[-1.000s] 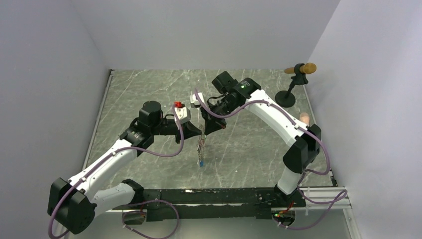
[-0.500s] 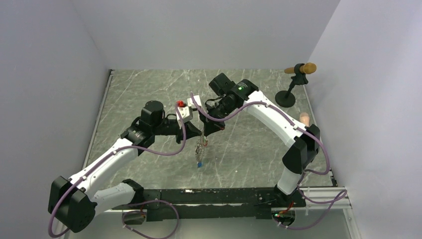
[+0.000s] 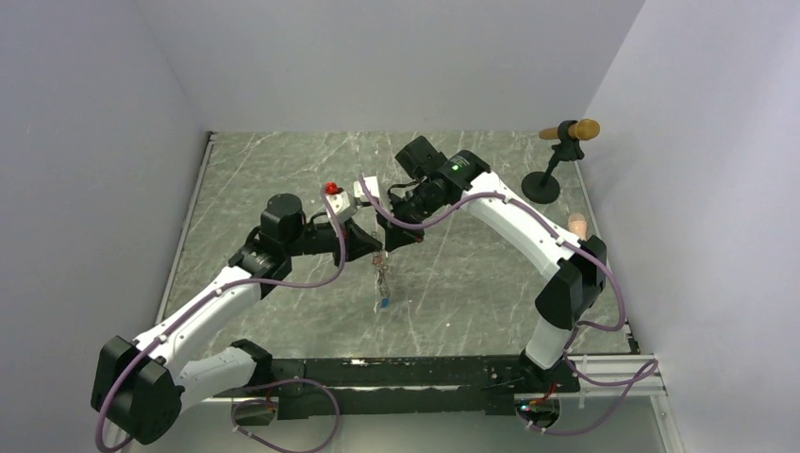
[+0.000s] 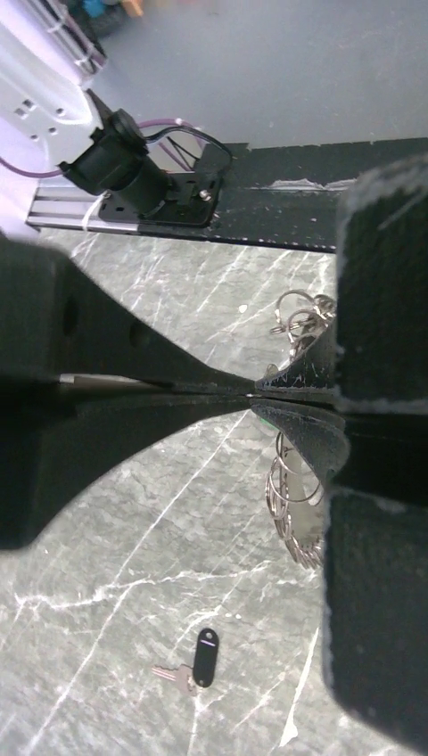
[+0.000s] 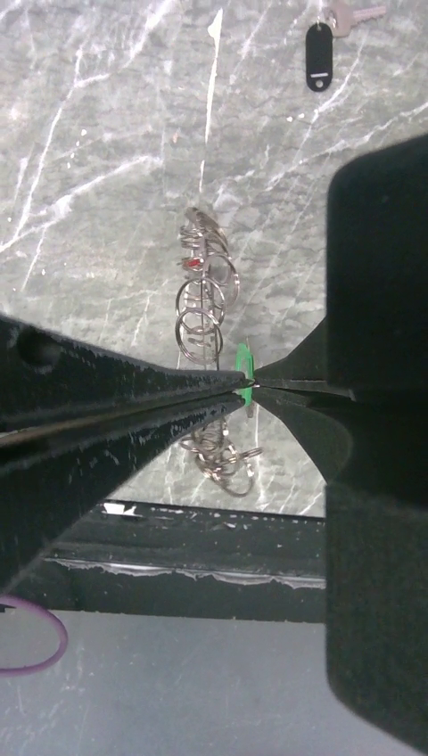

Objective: Put the keys on the keyring

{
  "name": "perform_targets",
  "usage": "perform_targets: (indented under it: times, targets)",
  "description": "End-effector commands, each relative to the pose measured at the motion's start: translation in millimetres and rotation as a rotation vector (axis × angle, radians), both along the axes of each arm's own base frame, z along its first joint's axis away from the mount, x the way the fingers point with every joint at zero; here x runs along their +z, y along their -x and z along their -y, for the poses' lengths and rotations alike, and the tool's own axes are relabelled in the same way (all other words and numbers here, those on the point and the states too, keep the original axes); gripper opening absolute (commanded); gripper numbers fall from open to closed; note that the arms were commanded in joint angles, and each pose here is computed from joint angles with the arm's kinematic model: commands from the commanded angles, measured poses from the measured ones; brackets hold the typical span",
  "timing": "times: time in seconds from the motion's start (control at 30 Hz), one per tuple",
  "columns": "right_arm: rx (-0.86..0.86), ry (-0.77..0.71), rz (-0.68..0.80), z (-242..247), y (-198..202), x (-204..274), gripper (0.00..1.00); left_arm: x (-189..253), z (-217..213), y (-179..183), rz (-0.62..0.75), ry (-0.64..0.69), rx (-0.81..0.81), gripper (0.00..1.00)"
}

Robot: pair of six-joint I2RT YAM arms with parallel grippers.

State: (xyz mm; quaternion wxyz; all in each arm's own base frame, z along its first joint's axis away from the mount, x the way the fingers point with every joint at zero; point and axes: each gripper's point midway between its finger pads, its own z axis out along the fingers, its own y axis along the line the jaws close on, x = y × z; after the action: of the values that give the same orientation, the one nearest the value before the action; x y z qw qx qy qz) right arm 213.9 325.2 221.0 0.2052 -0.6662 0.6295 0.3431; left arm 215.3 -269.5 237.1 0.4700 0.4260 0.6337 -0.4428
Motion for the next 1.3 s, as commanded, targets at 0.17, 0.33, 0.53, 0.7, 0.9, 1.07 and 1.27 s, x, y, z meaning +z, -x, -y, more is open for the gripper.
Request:
perform_targets:
  times: [0.17,0.33,0.53,0.7,0.9,1.07,1.27]
  targets:
    - [0.092,-0.106,0.08,-28,7,16,0.0,41,-2,-6,0.008,0.22,0.101,0.0]
    - [0.09,-0.109,0.081,-29,7,17,0.0,40,-11,-7,-0.015,0.304,0.187,0.0]
    - [0.095,-0.113,0.079,-31,8,17,0.0,47,-21,-7,-0.017,0.412,0.256,0.0]
    - [0.099,-0.117,0.082,-33,9,18,0.0,59,-27,-6,0.002,0.513,0.291,0.0]
    - [0.099,-0.118,0.085,-36,10,18,0.0,69,-31,-8,0.017,0.592,0.358,0.0]
    - [0.086,-0.12,0.094,-38,9,20,0.0,72,-29,-10,0.009,0.644,0.381,0.0]
    - [0.067,-0.138,0.096,-38,8,26,0.0,74,-24,-7,0.003,0.689,0.385,0.0]
